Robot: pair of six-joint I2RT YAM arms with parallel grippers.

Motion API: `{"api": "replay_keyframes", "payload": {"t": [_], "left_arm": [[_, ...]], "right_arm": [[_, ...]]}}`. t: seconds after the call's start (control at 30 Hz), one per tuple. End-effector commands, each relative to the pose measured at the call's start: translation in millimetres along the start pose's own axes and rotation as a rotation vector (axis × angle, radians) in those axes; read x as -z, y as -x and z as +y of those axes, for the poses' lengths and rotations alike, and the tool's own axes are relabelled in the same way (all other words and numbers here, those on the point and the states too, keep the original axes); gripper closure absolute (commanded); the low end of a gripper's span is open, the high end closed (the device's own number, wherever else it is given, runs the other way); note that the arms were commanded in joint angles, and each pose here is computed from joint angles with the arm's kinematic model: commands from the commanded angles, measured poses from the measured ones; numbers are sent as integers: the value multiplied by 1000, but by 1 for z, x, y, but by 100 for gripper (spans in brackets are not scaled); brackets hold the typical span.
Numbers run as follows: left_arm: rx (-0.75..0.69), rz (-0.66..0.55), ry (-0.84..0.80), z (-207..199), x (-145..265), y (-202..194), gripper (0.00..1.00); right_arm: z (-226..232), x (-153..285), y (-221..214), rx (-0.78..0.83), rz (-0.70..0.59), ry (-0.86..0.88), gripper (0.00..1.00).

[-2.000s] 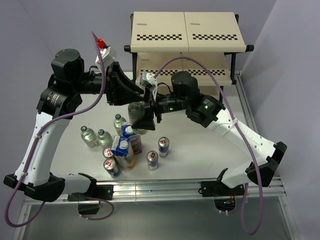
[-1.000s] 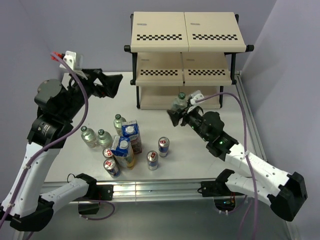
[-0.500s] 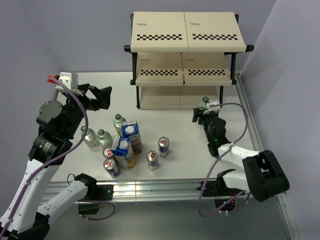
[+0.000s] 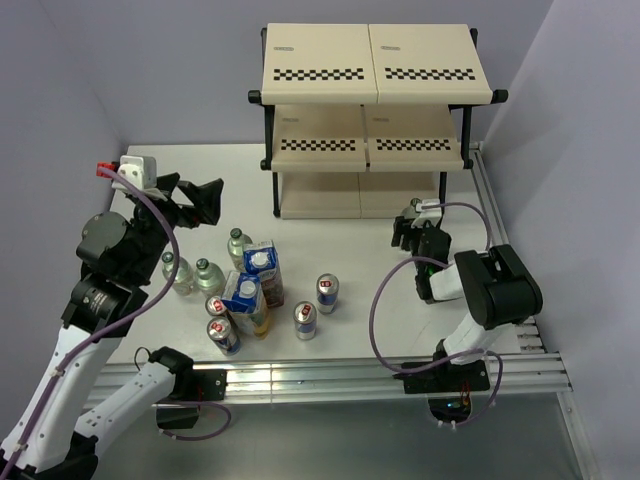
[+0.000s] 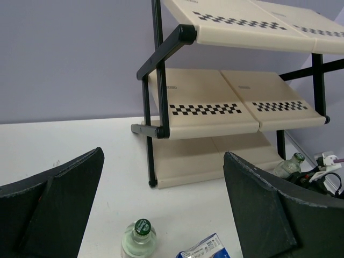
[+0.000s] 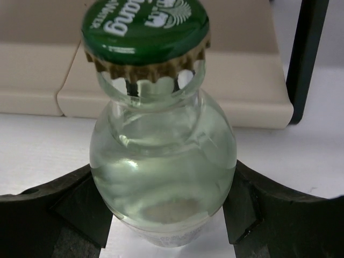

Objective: Place and organize the beverage onto the shelf
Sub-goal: Place the drink on the shelf.

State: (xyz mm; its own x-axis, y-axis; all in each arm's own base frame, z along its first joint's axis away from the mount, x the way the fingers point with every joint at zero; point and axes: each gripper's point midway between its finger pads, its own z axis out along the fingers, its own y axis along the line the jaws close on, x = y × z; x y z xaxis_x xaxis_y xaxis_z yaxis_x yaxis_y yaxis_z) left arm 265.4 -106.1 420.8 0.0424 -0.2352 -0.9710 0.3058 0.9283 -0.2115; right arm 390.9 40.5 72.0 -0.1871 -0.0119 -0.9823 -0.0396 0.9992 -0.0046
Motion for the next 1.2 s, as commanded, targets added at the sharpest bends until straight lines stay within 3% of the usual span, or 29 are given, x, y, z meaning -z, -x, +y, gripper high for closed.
{"api": "replay_keyframes", "payload": {"t": [0.0,0.7,1.17], "left_arm": [[-6,-73,-18,-3,3,16,0],[-15,-80,-9,-2,4,7,0],[-24,-86,-14,-4,7,5,1]], "right_arm": [[-2,-2,147,-48,-562,2,100],[-27,-23,197,-60,-701,-27,100],[-37,-57,194,-15,-726,-9,100]]}}
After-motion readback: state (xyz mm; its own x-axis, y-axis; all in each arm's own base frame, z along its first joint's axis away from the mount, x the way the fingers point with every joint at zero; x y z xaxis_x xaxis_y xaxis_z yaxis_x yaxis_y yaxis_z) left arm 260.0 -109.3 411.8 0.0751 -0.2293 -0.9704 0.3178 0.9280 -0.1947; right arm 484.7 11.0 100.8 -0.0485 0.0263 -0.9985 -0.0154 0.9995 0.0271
